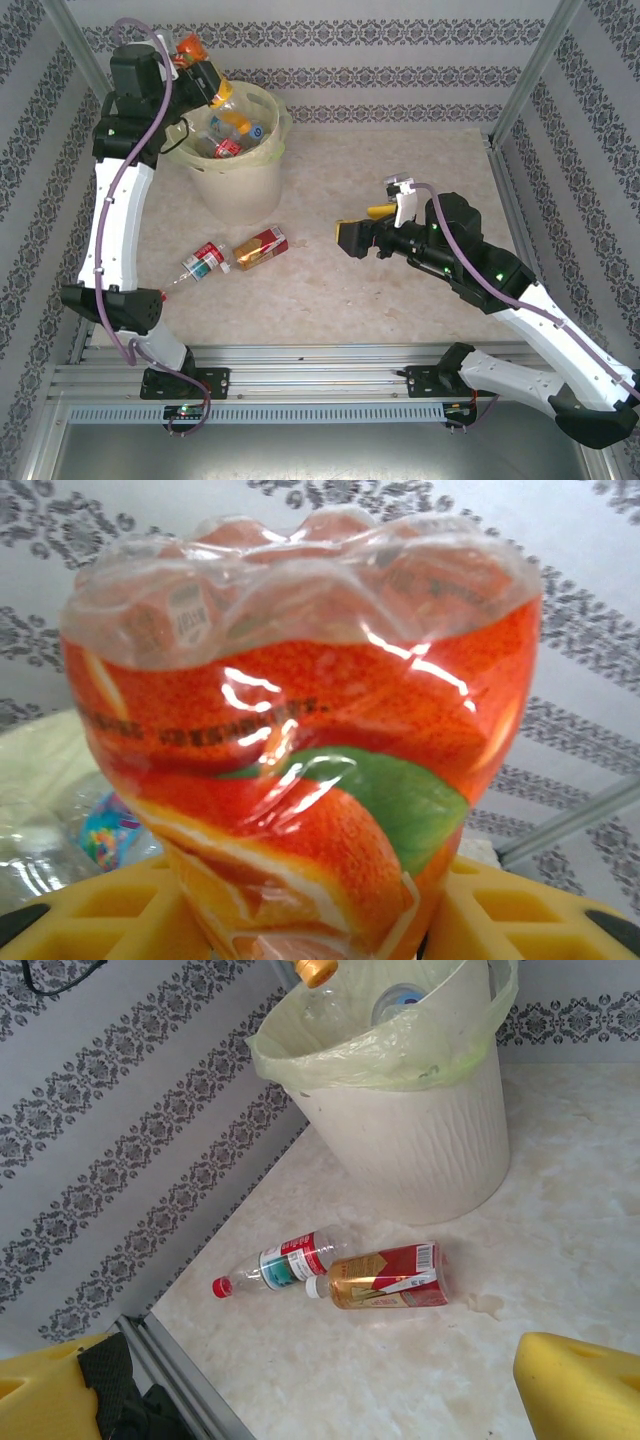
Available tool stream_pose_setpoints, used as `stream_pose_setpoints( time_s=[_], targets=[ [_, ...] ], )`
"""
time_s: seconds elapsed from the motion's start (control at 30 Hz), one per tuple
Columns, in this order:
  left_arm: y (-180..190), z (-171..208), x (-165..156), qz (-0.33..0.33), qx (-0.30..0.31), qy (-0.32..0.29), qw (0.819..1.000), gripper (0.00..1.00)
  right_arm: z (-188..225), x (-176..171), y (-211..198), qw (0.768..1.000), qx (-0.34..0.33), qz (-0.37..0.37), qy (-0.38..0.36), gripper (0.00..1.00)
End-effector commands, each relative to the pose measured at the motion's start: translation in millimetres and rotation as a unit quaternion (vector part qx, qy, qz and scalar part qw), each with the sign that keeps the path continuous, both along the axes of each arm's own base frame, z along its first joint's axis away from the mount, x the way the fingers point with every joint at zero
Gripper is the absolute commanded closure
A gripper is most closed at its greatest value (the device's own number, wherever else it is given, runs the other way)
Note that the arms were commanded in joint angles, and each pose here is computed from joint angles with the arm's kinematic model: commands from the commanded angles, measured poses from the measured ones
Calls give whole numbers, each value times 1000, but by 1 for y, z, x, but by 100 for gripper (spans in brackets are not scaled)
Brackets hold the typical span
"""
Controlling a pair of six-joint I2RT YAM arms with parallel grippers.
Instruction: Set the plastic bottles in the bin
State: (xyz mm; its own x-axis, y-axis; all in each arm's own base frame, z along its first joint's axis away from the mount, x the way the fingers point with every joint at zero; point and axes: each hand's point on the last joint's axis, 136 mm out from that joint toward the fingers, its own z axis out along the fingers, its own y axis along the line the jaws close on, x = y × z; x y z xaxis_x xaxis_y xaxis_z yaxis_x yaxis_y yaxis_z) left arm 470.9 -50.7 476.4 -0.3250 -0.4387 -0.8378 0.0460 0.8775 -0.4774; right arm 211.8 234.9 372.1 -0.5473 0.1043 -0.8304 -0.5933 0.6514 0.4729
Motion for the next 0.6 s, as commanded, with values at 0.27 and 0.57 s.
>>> stream_pose_setpoints(
  time_s=[0.27,0.57],
  targets=[
    [35,-90,22,55,4,123,991,48,-8,-3,-2,1000,-2,-6,9,2],
    [39,-140,21,70,-32,200,977,36,-17,-4,-4,1000,-8,-8,20,2]
  ],
)
